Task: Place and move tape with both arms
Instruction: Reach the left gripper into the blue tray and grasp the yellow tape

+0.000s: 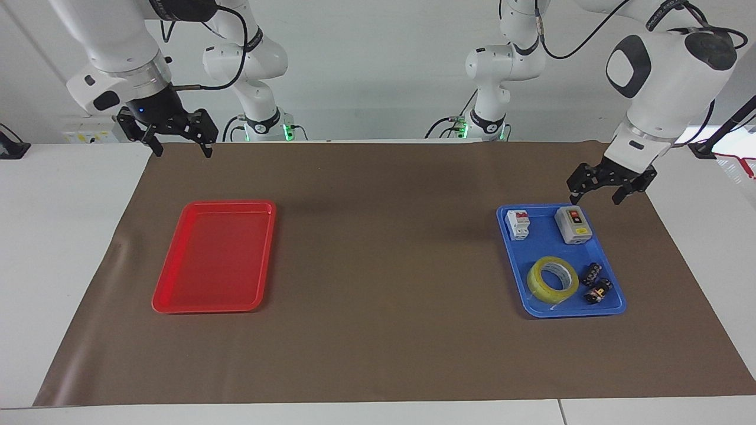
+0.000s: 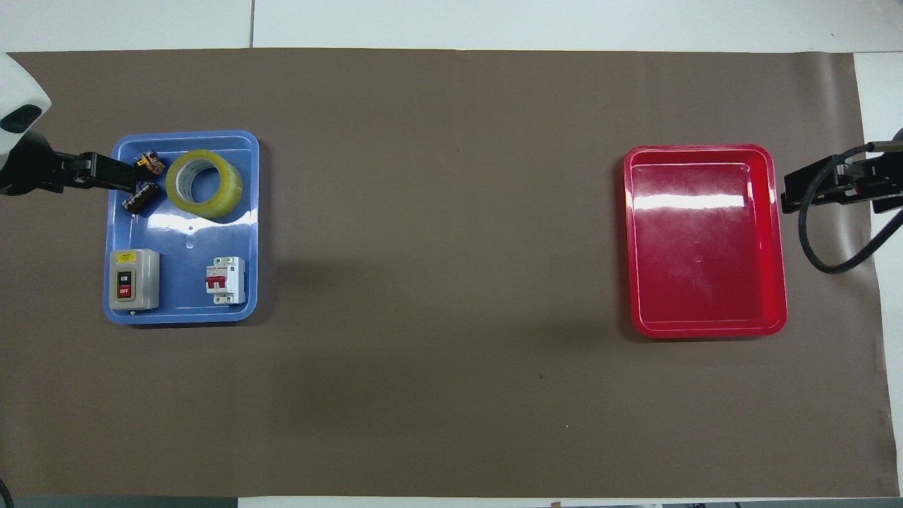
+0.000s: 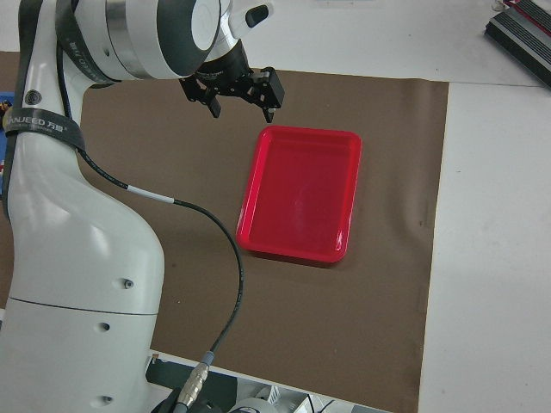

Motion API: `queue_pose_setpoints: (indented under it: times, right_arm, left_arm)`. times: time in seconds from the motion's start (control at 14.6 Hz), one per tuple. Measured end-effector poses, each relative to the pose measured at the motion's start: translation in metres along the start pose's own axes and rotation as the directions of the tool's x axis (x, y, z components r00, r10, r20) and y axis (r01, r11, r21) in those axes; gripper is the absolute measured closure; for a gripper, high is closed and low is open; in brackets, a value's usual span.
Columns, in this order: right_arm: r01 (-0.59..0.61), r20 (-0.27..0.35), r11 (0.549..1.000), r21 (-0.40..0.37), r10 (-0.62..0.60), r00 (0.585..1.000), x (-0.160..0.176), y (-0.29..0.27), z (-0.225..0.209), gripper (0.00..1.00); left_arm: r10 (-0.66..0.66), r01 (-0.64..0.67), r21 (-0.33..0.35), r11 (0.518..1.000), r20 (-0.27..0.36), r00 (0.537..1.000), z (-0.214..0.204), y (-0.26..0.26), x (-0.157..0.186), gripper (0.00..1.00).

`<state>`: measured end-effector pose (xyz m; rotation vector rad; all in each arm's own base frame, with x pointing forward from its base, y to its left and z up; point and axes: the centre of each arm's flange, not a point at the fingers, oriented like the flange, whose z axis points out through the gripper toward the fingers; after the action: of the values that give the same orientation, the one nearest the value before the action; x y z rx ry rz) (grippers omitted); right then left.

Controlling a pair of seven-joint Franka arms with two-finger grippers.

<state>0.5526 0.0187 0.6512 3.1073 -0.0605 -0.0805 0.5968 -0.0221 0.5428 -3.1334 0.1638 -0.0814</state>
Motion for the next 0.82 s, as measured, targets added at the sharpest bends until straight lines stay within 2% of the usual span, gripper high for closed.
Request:
queue_pose_setpoints:
  times: [0.34, 0.62, 0.82]
  right_arm:
    - [0.000, 0.000, 1.000, 0.000, 0.000, 1.000, 0.000, 0.000, 0.000, 0.00]
    - [0.000, 0.000, 1.000, 0.000, 0.000, 1.000, 0.000, 0.000, 0.000, 0.00]
    - [0.000, 0.000, 1.000, 0.000, 0.000, 1.000, 0.000, 0.000, 0.000, 0.00]
  left_arm:
    - [-0.008, 0.008, 0.001, 1.000, -0.016, 1.000, 0.068, -0.006, 0.020, 0.00]
    - [-0.042, 0.042, 0.004, 0.999, -0.039, 0.998, 0.130, -0.028, 0.022, 0.00]
    - [-0.057, 0.057, 0.005, 0.998, -0.054, 0.997, 0.159, -0.038, 0.022, 0.00]
